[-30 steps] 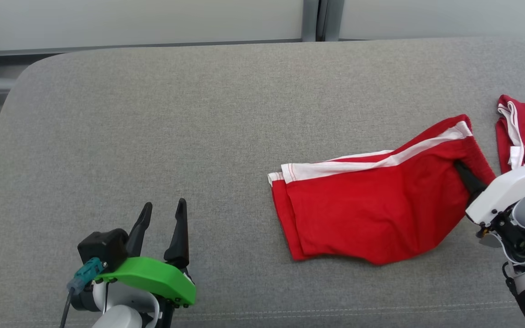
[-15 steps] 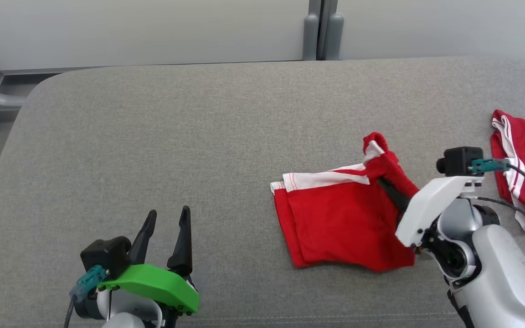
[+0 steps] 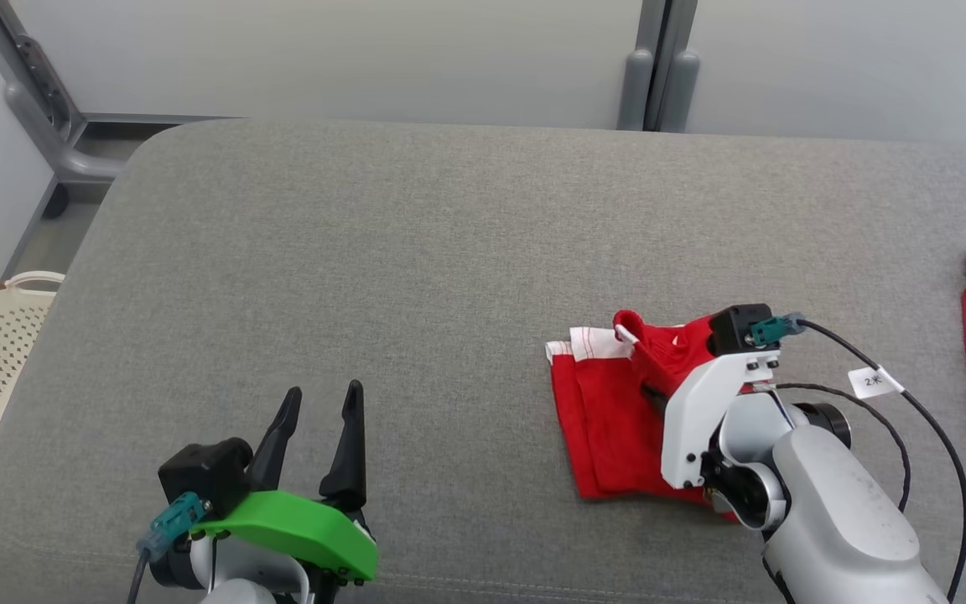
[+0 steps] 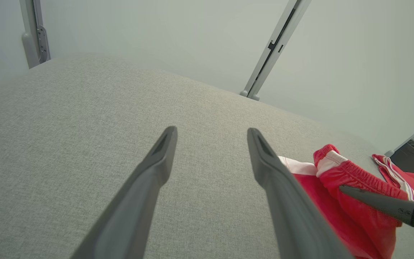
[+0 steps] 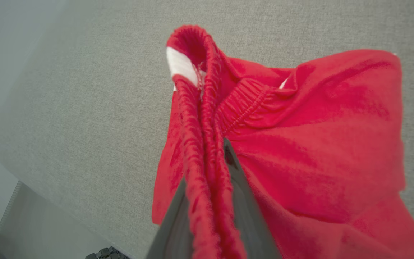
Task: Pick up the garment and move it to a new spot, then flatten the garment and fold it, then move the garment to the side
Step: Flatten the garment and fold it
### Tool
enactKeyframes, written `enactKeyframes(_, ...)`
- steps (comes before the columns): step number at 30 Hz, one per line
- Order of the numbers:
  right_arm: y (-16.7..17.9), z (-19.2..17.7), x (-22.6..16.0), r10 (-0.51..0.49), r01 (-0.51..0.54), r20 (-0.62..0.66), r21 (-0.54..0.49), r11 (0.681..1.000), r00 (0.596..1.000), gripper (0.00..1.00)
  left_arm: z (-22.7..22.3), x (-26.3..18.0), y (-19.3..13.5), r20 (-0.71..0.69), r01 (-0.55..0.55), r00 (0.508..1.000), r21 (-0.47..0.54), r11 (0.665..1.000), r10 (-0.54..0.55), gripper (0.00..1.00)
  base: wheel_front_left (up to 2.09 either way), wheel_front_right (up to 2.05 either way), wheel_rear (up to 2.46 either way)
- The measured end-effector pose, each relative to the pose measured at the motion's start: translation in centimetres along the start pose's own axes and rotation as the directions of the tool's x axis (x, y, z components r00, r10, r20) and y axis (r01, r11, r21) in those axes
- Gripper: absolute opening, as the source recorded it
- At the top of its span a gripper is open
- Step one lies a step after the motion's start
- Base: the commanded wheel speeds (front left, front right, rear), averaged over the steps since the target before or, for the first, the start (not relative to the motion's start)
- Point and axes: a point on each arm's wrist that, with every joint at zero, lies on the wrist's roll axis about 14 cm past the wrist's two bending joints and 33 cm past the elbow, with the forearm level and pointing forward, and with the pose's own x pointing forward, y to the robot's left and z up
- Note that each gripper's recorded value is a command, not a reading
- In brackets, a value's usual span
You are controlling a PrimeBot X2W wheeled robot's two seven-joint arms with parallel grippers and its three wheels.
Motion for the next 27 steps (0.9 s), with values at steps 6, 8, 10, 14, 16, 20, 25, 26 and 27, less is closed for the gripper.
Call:
enactKeyframes(6,0.0,-1.0,1.2,-0.022,0.02,-0.047,-0.055,0.998,0.999,1.0,0.1,-0.4,0.5,0.01,-0.021,1.0,-0.006,1.0,0.021,1.0,0.0,0.0,0.0)
enactKeyframes(8,0.2,-0.9,1.5,-0.019,0.016,-0.048,-0.061,0.998,0.999,1.0,0.2,-0.4,0.6,0.013,-0.025,1.0,-0.007,1.0,0.025,1.0,0.0,0.0,0.0)
enactKeyframes(10,0.4,-0.8,1.6,-0.015,0.012,-0.045,-0.068,0.998,0.999,1.0,0.2,-0.4,0.7,0.013,-0.026,1.0,-0.007,1.0,0.026,1.0,0.0,0.0,0.0)
enactKeyframes(14,1.7,-0.2,1.7,0.014,-0.017,-0.027,-0.12,0.993,1.0,1.0,0.2,-0.3,0.6,0.019,-0.023,1.0,-0.008,1.0,0.023,1.0,0.0,0.0,0.0)
enactKeyframes(16,2.6,0.2,1.6,0.034,-0.036,-0.015,-0.15,0.988,0.999,1.0,0.1,-0.2,0.4,0.016,-0.017,1.0,-0.007,1.0,0.017,1.0,0.0,0.0,0.0)
enactKeyframes(20,3.1,1.7,0.7,0.055,-0.047,0.036,-0.195,0.98,0.998,1.0,-0.1,-0.1,-0.2,0.01,0.003,1.0,-0.004,1.0,-0.003,1.0,0.0,0.0,0.0)
enactKeyframes(25,0.9,4.7,-1.5,0.024,0.005,0.135,-0.21,0.978,0.991,1.0,-0.3,0.2,-1.1,-0.003,0.031,1.0,0.003,1.0,-0.031,1.0,0.0,0.0,0.0)
enactKeyframes(26,0.4,5.2,-2.0,0.015,0.017,0.151,-0.208,0.978,0.988,1.0,-0.3,0.3,-1.2,-0.005,0.036,0.999,0.006,0.999,-0.036,1.0,0.0,0.0,0.0)
enactKeyframes(27,-0.3,5.7,-2.5,0.002,0.032,0.167,-0.202,0.979,0.986,1.0,-0.4,0.4,-1.4,-0.006,0.043,0.999,0.008,0.999,-0.043,1.0,0.0,0.0,0.0)
